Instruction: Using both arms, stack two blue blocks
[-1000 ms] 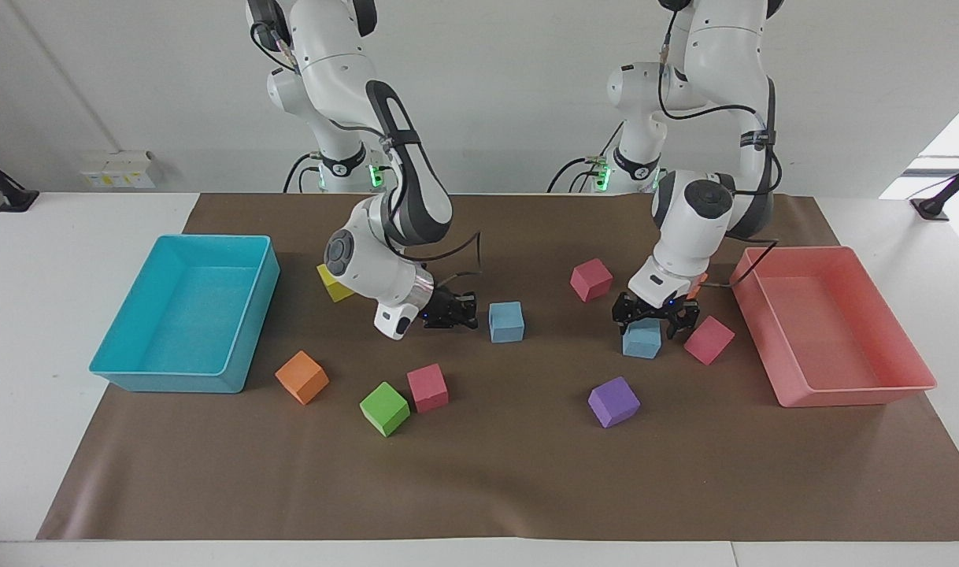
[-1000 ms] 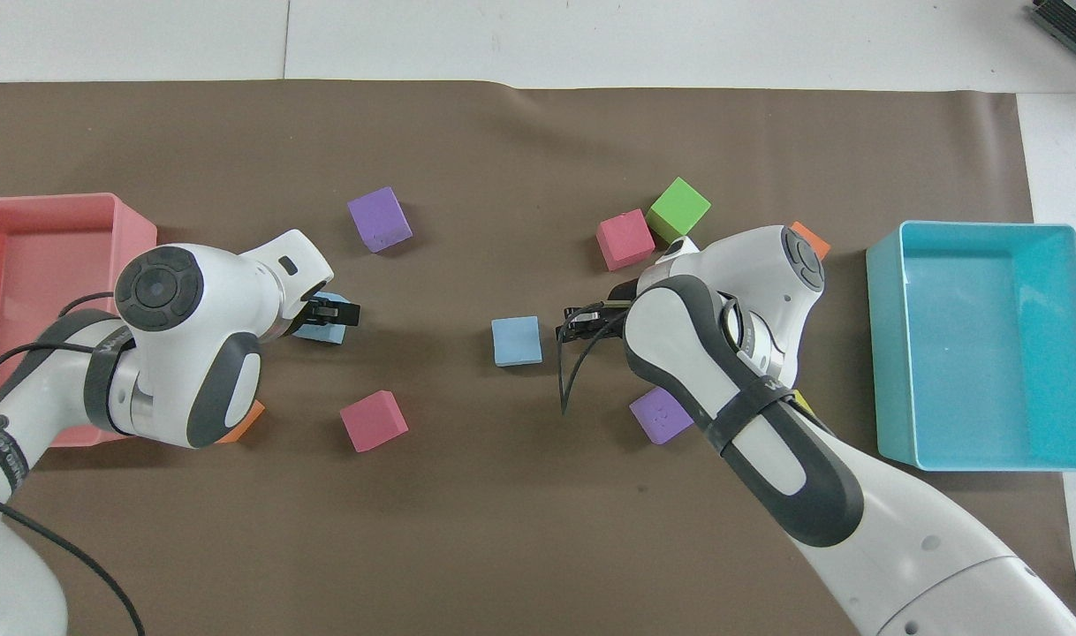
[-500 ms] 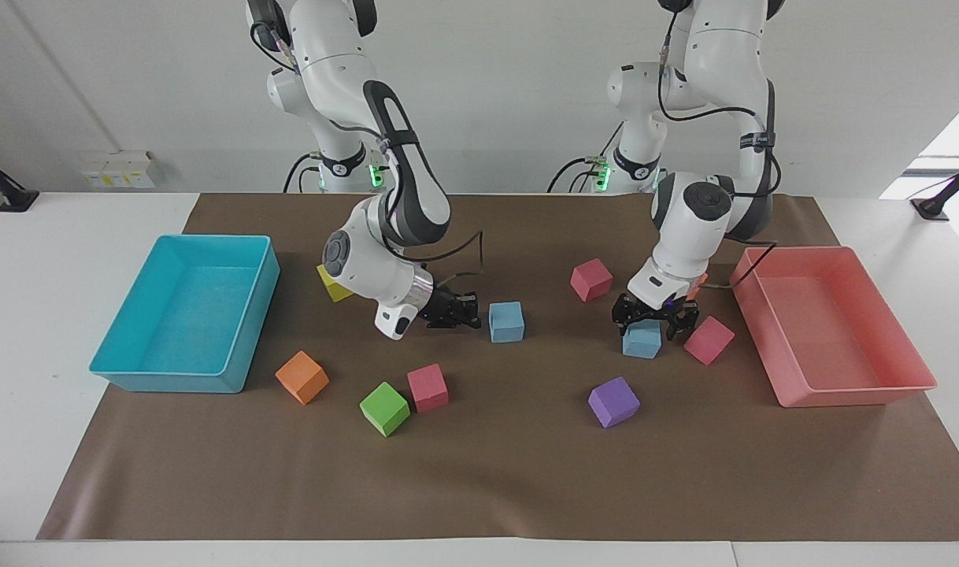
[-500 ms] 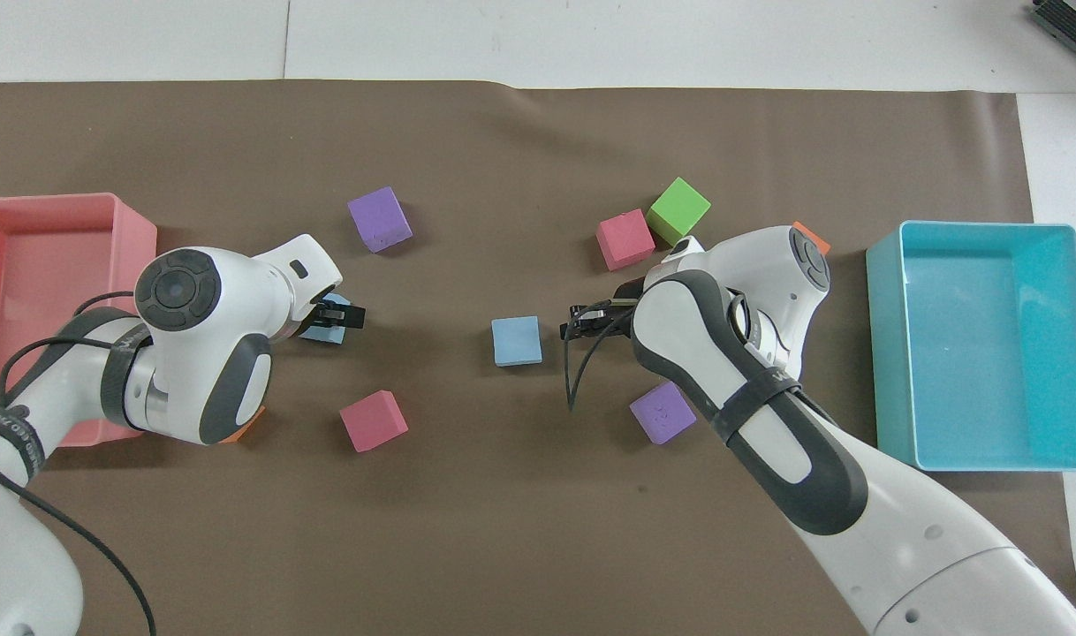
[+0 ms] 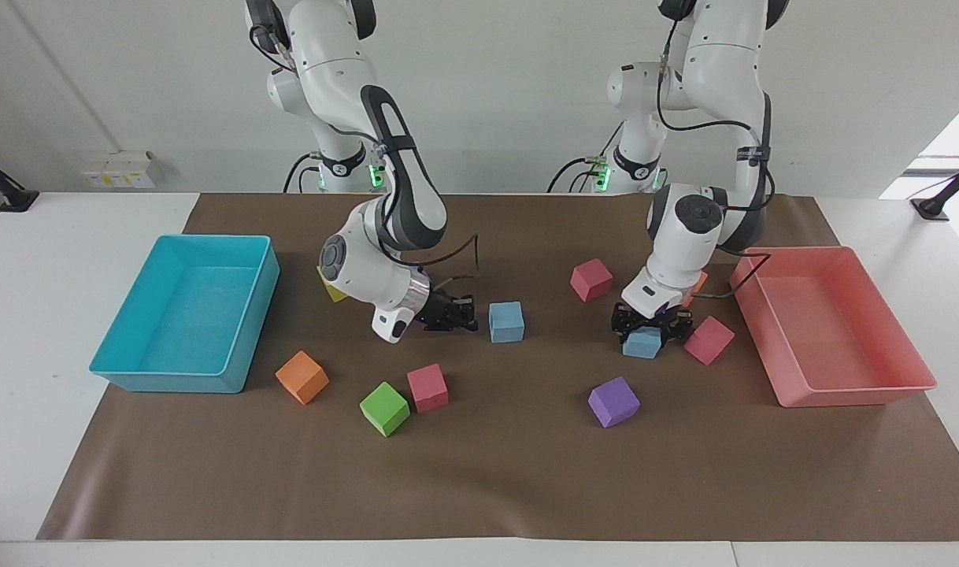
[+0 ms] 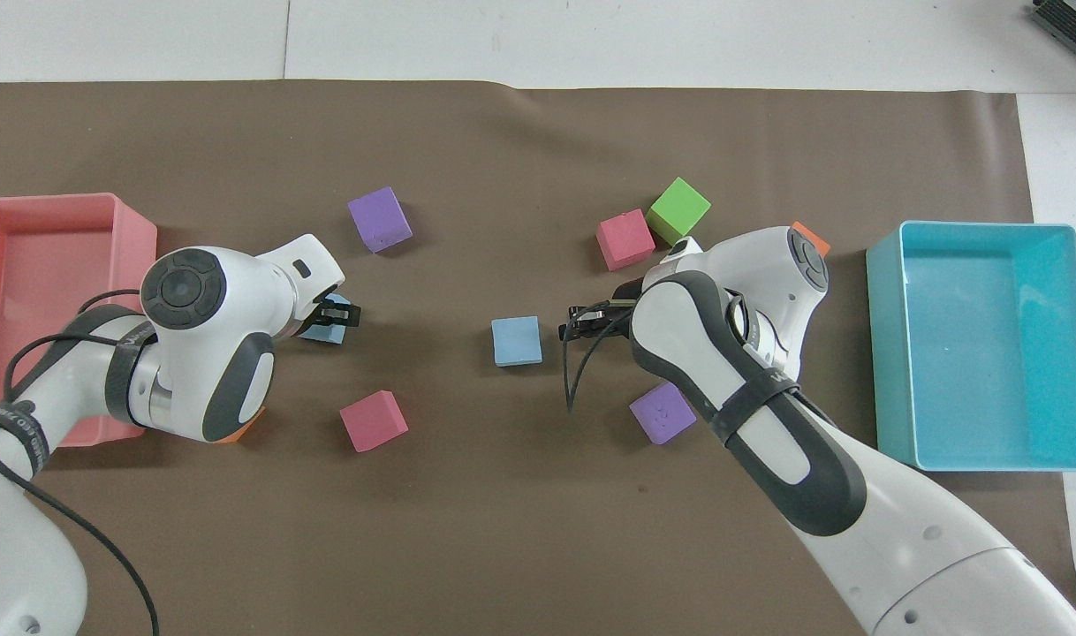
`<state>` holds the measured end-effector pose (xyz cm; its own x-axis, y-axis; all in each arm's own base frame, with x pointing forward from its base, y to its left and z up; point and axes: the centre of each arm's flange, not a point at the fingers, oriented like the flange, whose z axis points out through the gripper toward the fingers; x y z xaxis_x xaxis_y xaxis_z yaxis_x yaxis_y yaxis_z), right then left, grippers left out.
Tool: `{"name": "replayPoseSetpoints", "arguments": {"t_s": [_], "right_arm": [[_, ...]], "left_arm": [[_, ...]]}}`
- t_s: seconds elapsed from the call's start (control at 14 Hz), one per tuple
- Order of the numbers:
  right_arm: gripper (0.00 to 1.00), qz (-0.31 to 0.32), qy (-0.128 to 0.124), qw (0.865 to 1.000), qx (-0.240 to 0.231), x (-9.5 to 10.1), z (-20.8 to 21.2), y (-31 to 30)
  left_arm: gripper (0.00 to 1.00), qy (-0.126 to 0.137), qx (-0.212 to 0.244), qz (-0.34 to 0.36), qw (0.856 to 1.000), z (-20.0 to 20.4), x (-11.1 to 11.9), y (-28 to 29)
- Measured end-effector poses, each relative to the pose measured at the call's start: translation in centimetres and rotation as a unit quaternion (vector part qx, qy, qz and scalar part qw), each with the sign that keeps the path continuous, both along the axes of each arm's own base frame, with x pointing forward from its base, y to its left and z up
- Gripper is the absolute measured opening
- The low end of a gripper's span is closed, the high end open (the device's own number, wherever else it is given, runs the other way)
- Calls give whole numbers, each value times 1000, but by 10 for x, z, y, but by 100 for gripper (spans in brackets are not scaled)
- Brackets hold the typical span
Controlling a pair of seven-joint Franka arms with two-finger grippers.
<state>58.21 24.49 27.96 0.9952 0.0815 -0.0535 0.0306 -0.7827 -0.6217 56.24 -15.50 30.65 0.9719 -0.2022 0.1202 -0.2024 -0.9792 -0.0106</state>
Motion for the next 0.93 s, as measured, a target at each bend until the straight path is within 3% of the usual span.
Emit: {"name": "replayPoseSetpoints", "arguments": {"t_s": [0.29, 0.36, 0.71, 0.93], "right_arm": [[1, 0, 0, 1000, 0, 0, 0, 0], [1, 0, 0, 1000, 0, 0, 0, 0], [1, 0, 0, 1000, 0, 0, 0, 0], [1, 0, 0, 1000, 0, 0, 0, 0]], "left_arm": [[69, -1, -1, 3, 1000, 1, 1, 0], [63, -2, -1, 5, 1000, 2, 1, 0], [60, -3, -3, 31, 1000, 14, 8, -4], [60, 7, -1, 64, 998, 44, 18, -21]]}}
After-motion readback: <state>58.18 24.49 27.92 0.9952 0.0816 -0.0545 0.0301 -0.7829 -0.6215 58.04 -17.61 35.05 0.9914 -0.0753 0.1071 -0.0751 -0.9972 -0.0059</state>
